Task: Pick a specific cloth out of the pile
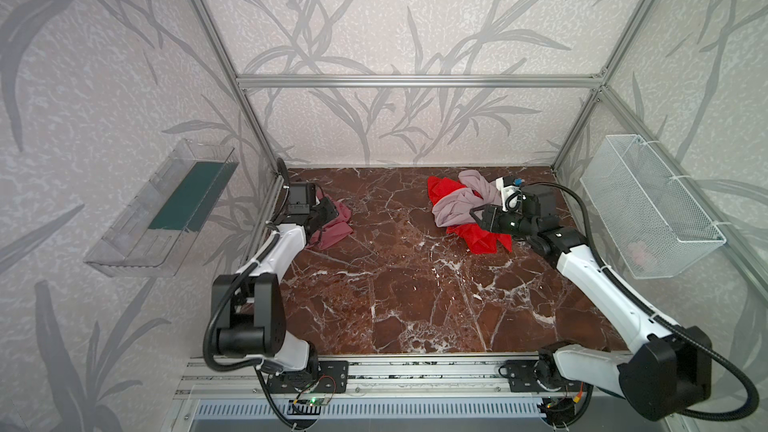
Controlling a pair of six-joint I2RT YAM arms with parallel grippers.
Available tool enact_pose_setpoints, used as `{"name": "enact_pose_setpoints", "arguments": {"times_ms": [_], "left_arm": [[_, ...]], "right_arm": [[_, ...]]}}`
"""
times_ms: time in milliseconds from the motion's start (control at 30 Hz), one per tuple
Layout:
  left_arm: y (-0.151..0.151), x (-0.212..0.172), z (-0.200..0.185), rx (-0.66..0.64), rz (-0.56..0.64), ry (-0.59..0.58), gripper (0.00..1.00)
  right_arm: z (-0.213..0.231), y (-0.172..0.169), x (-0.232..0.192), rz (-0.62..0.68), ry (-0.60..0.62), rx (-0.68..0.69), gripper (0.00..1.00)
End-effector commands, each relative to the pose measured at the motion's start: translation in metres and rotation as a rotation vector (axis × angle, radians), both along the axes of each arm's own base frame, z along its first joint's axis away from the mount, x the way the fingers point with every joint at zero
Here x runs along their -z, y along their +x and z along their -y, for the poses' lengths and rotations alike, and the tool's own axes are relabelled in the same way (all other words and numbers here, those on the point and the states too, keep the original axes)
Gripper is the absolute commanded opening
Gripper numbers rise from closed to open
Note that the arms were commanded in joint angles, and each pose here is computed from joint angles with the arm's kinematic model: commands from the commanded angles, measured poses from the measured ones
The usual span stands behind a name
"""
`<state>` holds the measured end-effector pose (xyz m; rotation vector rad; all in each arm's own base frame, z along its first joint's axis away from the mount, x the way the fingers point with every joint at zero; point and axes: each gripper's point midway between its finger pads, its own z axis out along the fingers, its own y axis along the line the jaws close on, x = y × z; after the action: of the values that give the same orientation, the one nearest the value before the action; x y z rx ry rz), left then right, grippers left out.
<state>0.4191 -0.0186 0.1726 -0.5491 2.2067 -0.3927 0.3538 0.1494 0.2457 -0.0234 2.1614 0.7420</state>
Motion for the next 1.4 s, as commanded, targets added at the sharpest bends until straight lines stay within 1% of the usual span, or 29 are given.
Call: {"name": "enact_pose_setpoints", "arguments": {"times_ms": [0, 33, 100, 133, 167, 233, 300, 333, 400, 433, 467, 533, 600, 633, 667, 767, 800, 833, 900, 1000, 1033, 1067, 1100, 1200, 1233, 1267, 1367], "left_arm": [[-0.028, -0.013, -0.002, -0.002, 0.058, 0.155, 0.93], [-0.034, -0.016, -0.006, -0.013, 0.088, 0.196, 0.93], [-0.046, -0.020, -0.024, -0.084, 0.117, 0.278, 0.95], [-0.050, -0.020, -0.035, -0.128, 0.127, 0.328, 0.95], [-0.053, -0.021, -0.042, -0.146, 0.139, 0.374, 0.96], [-0.059, -0.018, -0.052, -0.155, 0.139, 0.463, 0.97], [-0.061, -0.014, -0.060, -0.162, 0.141, 0.538, 0.98], [-0.060, -0.011, -0.063, -0.163, 0.145, 0.565, 0.98], [-0.058, -0.006, -0.068, -0.168, 0.147, 0.593, 0.99], [-0.057, -0.003, -0.071, -0.177, 0.150, 0.608, 0.99], [-0.056, 0.000, -0.074, -0.179, 0.152, 0.622, 0.99], [-0.055, 0.007, -0.080, -0.189, 0.151, 0.648, 0.99], [-0.054, 0.015, -0.086, -0.205, 0.154, 0.647, 0.99], [-0.054, 0.017, -0.091, -0.246, 0.169, 0.634, 0.99], [-0.053, 0.021, -0.094, -0.256, 0.182, 0.632, 0.99], [-0.049, 0.028, -0.093, -0.257, 0.241, 0.627, 0.99], [-0.047, 0.031, -0.092, -0.255, 0.259, 0.618, 0.99], [-0.046, 0.036, -0.091, -0.250, 0.274, 0.609, 0.99], [-0.042, 0.044, -0.089, -0.232, 0.289, 0.609, 0.99], [-0.035, 0.059, -0.087, -0.213, 0.280, 0.604, 0.99], [-0.032, 0.066, -0.084, -0.192, 0.279, 0.603, 0.99], [-0.029, 0.069, -0.080, -0.168, 0.292, 0.607, 0.99], [-0.029, 0.072, -0.076, -0.142, 0.292, 0.600, 0.99], [-0.030, 0.073, -0.075, -0.137, 0.314, 0.598, 0.99], [-0.030, 0.074, -0.074, -0.133, 0.317, 0.600, 0.99], [-0.031, 0.074, -0.074, -0.135, 0.311, 0.599, 0.98], [-0.031, 0.074, -0.074, -0.133, 0.313, 0.600, 0.99]], "right_arm": [[0.038, 0.001, 0.007, 0.061, -0.178, 0.116, 0.61], [0.051, 0.002, 0.015, 0.068, -0.233, 0.170, 0.66], [0.075, 0.005, 0.027, 0.093, -0.332, 0.262, 0.71], [0.086, 0.007, 0.036, 0.099, -0.392, 0.303, 0.72], [0.096, 0.008, 0.042, 0.101, -0.441, 0.339, 0.72], [0.116, 0.010, 0.054, 0.126, -0.552, 0.408, 0.73], [0.127, 0.012, 0.067, 0.183, -0.657, 0.426, 0.74], [0.132, 0.013, 0.075, 0.218, -0.702, 0.436, 0.74], [0.140, 0.013, 0.090, 0.275, -0.741, 0.476, 0.75], [0.143, 0.014, 0.094, 0.319, -0.743, 0.504, 0.76], [0.143, 0.013, 0.102, 0.344, -0.749, 0.504, 0.76], [0.140, 0.018, 0.104, 0.423, -0.733, 0.516, 0.77], [0.136, 0.022, 0.117, 0.414, -0.717, 0.498, 0.77], [0.133, 0.025, 0.119, 0.428, -0.708, 0.490, 0.77], [0.130, 0.028, 0.121, 0.442, -0.693, 0.483, 0.77], [0.124, 0.034, 0.131, 0.445, -0.700, 0.451, 0.78], [0.126, 0.033, 0.133, 0.410, -0.688, 0.454, 0.78], [0.128, 0.034, 0.135, 0.393, -0.681, 0.456, 0.78], [0.125, 0.036, 0.135, 0.417, -0.675, 0.438, 0.79], [0.126, 0.037, 0.139, 0.399, -0.659, 0.423, 0.80], [0.122, 0.038, 0.144, 0.400, -0.641, 0.389, 0.80], [0.118, 0.039, 0.151, 0.402, -0.634, 0.362, 0.80], [0.118, 0.039, 0.147, 0.439, -0.638, 0.366, 0.82], [0.116, 0.038, 0.150, 0.417, -0.632, 0.351, 0.83], [0.117, 0.040, 0.148, 0.428, -0.635, 0.359, 0.87], [0.117, 0.039, 0.149, 0.414, -0.632, 0.358, 0.99], [0.117, 0.038, 0.148, 0.426, -0.635, 0.359, 0.99]]}}
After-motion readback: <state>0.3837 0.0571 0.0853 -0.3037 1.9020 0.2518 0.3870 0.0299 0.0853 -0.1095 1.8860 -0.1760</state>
